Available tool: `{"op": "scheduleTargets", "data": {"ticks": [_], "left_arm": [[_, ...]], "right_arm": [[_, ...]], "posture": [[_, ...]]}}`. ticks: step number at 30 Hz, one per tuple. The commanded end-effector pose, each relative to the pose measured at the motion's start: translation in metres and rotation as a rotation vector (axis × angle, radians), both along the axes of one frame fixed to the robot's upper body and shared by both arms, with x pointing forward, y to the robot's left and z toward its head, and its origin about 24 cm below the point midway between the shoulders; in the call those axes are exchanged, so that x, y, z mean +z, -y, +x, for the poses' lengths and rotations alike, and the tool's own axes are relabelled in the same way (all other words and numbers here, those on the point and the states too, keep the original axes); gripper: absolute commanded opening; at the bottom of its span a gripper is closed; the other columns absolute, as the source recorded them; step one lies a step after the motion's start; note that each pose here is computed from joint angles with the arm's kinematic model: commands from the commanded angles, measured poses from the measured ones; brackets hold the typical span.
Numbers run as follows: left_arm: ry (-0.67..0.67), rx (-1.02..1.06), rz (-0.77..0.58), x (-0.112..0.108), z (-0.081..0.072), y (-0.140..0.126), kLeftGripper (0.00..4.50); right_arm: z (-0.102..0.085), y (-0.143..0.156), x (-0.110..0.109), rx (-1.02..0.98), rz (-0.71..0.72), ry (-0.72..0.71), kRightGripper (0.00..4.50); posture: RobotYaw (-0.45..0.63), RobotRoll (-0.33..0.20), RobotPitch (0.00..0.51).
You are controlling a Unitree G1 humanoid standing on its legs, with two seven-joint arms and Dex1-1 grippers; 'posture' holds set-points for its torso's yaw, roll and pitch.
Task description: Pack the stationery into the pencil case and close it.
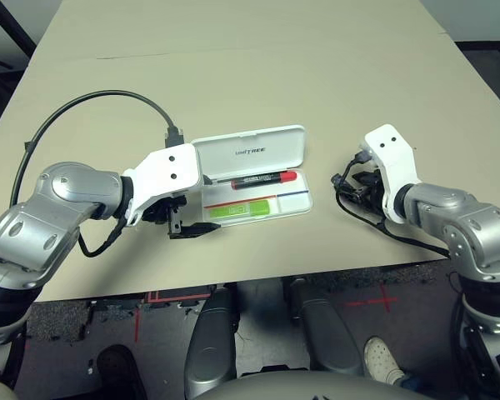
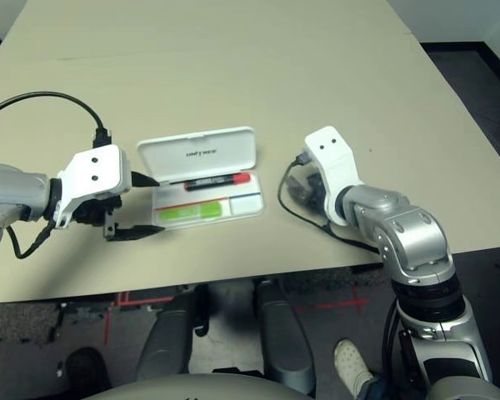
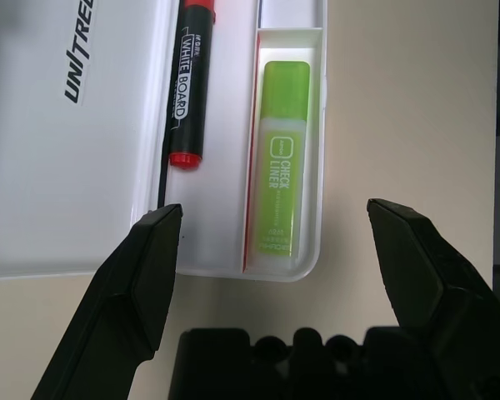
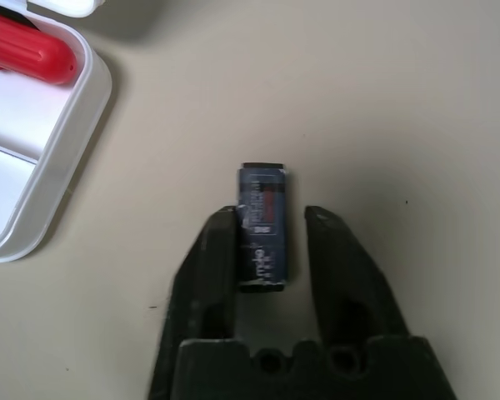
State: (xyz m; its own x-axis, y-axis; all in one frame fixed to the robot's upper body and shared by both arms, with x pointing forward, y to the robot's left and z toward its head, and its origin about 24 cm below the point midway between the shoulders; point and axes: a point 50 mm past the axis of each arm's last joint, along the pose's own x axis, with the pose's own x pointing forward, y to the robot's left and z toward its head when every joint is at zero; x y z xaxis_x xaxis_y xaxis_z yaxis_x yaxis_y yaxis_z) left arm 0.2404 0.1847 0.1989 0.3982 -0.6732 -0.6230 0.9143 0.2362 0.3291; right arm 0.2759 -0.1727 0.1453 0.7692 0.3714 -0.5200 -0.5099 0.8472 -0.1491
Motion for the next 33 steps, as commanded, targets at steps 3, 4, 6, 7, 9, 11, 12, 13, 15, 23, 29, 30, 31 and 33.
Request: {"op": "scheduleTargets", "data": {"ticks": [3, 4, 6, 7, 9, 11, 12, 13, 15, 23, 29, 30, 31, 33], "left_arm": [[-0.02, -0.027, 0.0, -0.005, -0.004, 0.005, 4.5], [-0.02, -0.028, 0.0, -0.005, -0.004, 0.005, 4.5], [-0.02, -0.028, -0.001, -0.005, -0.004, 0.005, 4.5], [-0.02, -0.029, -0.001, -0.006, -0.004, 0.005, 4.5], [-0.021, -0.029, 0.002, -0.006, -0.003, 0.005, 4.5], [-0.021, -0.03, 0.004, -0.005, -0.002, 0.004, 4.5], [-0.02, -0.03, 0.004, -0.005, -0.002, 0.004, 4.5], [-0.02, -0.033, 0.007, -0.005, -0.002, 0.004, 4.5], [-0.02, -0.035, 0.01, -0.005, -0.001, 0.004, 4.5], [-0.016, -0.03, 0.017, -0.003, -0.002, 0.002, 4.5], [-0.014, -0.018, 0.021, -0.003, -0.004, 0.001, 4.5], [-0.015, -0.016, 0.022, -0.003, -0.004, 0.0, 4.5], [-0.014, -0.013, 0.024, -0.002, -0.005, 0.0, 4.5], [-0.013, -0.006, 0.033, -0.002, -0.005, -0.002, 4.5]], "right_arm": [[0.0, -0.004, -0.005, 0.124, -0.006, -0.051, 0.3], [0.001, -0.003, -0.002, 0.161, -0.01, -0.038, 0.3], [0.003, 0.0, 0.003, 0.214, -0.02, -0.022, 0.3], [0.004, 0.002, 0.007, 0.272, -0.035, -0.007, 0.3], [0.011, 0.009, 0.021, 0.399, -0.08, 0.039, 0.3], [0.017, 0.016, 0.033, 0.506, -0.109, 0.076, 0.3], [0.019, 0.018, 0.039, 0.559, -0.125, 0.082, 0.3], [0.022, 0.021, 0.045, 0.615, -0.146, 0.087, 0.3], [0.027, 0.025, 0.056, 0.715, -0.182, 0.086, 0.3], [0.034, 0.004, 0.069, 1.033, -0.215, 0.042, 0.3], [0.033, -0.022, 0.059, 1.141, -0.191, 0.041, 0.3], [0.033, -0.025, 0.058, 1.147, -0.19, 0.041, 0.3], [0.034, -0.027, 0.057, 1.149, -0.19, 0.042, 0.3], [0.036, -0.032, 0.055, 1.152, -0.19, 0.044, 0.3]], "posture": [[0.04, 0.0, 0.258], [0.04, 0.0, 0.252], [0.03, 0.0, 0.25], [0.03, 0.0, 0.247], [0.03, 0.0, 0.246], [0.03, 0.0, 0.244], [0.03, 0.0, 0.243], [0.03, 0.0, 0.243], [0.03, 0.0, 0.242], [0.05, 0.0, 0.239], [0.08, 0.0, 0.238], [0.08, 0.0, 0.239], [0.08, 0.0, 0.239], [0.09, 0.0, 0.24]]}}
